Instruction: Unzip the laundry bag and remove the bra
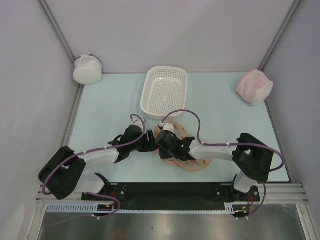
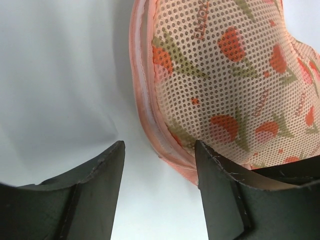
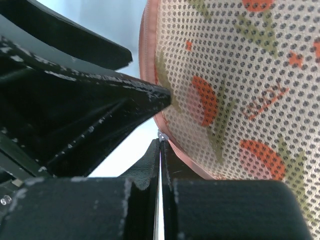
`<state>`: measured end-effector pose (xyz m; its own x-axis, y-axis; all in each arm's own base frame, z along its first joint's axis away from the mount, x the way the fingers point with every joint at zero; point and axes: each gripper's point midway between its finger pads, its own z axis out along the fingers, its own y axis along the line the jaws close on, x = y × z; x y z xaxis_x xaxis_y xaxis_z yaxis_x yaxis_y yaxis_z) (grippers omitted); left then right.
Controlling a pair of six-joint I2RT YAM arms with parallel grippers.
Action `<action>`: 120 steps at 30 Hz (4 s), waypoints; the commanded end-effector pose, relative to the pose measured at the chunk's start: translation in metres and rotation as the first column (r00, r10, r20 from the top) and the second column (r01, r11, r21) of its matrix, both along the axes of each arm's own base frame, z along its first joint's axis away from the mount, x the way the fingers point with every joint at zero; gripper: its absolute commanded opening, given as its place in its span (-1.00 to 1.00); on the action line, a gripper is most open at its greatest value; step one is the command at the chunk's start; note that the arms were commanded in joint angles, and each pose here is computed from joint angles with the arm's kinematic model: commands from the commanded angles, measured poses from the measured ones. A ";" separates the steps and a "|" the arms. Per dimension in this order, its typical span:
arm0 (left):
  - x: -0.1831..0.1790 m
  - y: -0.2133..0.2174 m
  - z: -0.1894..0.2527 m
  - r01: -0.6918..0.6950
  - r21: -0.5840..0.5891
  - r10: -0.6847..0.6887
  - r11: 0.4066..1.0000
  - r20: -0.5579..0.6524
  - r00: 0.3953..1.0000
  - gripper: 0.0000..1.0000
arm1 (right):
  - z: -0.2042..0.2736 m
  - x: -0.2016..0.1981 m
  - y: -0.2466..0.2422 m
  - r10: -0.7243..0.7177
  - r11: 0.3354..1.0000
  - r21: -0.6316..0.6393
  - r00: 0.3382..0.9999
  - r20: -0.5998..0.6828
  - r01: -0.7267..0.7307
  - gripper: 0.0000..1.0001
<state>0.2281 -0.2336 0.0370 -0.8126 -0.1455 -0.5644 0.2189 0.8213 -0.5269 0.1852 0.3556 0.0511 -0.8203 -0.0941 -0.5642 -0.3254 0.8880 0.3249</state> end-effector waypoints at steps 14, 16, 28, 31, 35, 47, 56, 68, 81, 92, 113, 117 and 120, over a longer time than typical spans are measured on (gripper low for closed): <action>0.009 -0.022 0.013 -0.001 -0.096 0.001 0.995 0.003 1.000 -1.00 | 0.017 0.010 0.024 0.034 0.998 0.059 0.999 0.035 -0.036 -1.00; 0.010 -0.022 0.015 -0.001 -0.098 0.002 0.995 0.010 1.000 -1.00 | 0.015 0.009 0.023 0.035 0.998 0.054 0.999 0.032 -0.037 -1.00; 0.017 -0.019 0.018 -0.008 -0.069 0.011 0.998 0.034 0.999 -1.00 | 0.011 0.006 0.016 0.028 0.999 0.039 0.999 0.023 -0.029 -1.00; 0.020 -0.018 0.019 -0.013 -0.060 0.016 0.998 0.042 0.999 -1.00 | 0.010 0.004 0.010 0.017 0.999 0.032 1.000 0.018 -0.018 -1.00; 0.024 -0.015 0.019 -0.018 -0.049 0.020 0.999 0.051 0.998 -1.00 | 0.008 0.001 0.001 -0.004 1.000 0.023 1.000 0.011 0.004 -1.00; 0.033 -0.001 0.013 -0.049 -0.014 0.050 0.999 0.051 0.997 -1.00 | 0.002 -0.010 -0.030 -0.060 0.998 -0.014 0.998 -0.007 0.060 -1.00; 0.037 0.004 0.011 -0.058 -0.001 0.058 0.998 0.056 0.997 -1.00 | -0.004 -0.019 -0.049 -0.088 0.995 -0.048 0.996 -0.020 0.086 -1.00; 0.040 0.010 0.012 -0.069 0.008 0.068 0.998 0.063 0.996 -1.00 | -0.007 -0.027 -0.056 -0.085 0.994 -0.066 0.996 -0.027 0.083 -1.00; 0.039 0.014 0.012 -0.079 0.009 0.078 0.997 0.063 0.995 -1.00 | -0.008 -0.033 -0.058 -0.071 0.994 -0.083 0.997 -0.031 0.069 -1.00; 0.040 0.020 0.010 -0.092 0.017 0.091 0.996 0.061 0.994 -1.00 | -0.007 -0.037 -0.060 -0.072 0.993 -0.091 0.997 -0.037 0.069 -1.00; 0.043 0.034 0.012 -0.120 0.026 0.118 0.992 0.073 0.990 -1.00 | -0.003 -0.045 -0.079 -0.105 0.988 -0.114 0.994 -0.039 0.100 -1.00; 0.043 0.037 0.011 -0.127 0.031 0.124 0.991 0.073 0.990 -1.00 | -0.001 -0.046 -0.081 -0.108 0.988 -0.116 0.993 -0.037 0.103 -1.00; 0.044 0.039 0.011 -0.132 0.033 0.129 0.991 0.073 0.989 -1.00 | -0.001 -0.047 -0.084 -0.116 0.987 -0.118 0.992 -0.038 0.111 -1.00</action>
